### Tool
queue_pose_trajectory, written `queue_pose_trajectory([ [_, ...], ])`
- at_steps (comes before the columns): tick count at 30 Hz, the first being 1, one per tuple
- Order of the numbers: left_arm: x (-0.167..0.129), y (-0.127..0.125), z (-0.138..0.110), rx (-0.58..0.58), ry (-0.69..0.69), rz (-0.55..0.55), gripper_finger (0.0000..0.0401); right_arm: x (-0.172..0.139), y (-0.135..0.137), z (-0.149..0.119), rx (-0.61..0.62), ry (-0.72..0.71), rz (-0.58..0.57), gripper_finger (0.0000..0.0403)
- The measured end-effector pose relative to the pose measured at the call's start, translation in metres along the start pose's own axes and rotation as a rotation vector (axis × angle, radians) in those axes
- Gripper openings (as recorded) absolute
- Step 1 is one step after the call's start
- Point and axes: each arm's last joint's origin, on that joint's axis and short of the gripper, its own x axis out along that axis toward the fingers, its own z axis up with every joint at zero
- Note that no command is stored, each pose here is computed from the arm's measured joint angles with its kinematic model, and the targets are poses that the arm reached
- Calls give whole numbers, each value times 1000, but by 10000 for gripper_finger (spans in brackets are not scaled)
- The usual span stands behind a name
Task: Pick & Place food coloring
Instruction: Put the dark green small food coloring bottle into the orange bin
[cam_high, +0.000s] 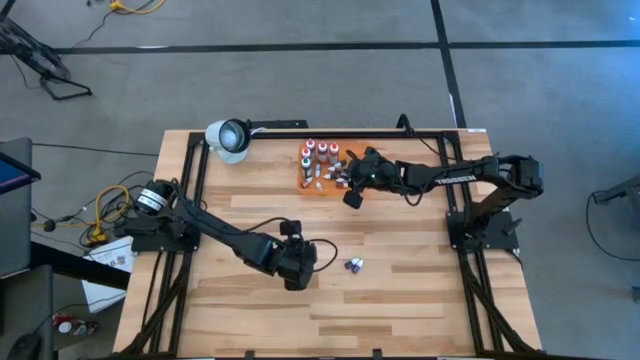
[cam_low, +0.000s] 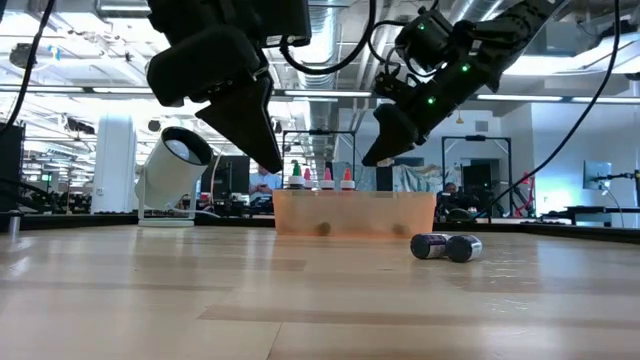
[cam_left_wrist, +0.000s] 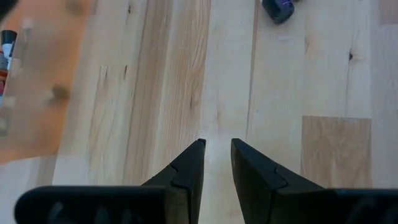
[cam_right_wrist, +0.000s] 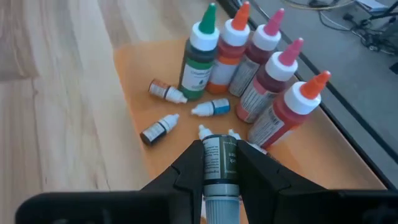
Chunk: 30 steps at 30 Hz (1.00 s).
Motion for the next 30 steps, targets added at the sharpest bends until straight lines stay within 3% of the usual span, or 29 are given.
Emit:
queue_pose_trajectory([
  [19, 0, 1, 0, 8, -9, 25, 75, 0, -1, 2, 26, -21, -6, 72],
  [30, 0, 1, 0, 12, -8, 26, 75, 41, -9, -22, 40, 46, -45, 72],
])
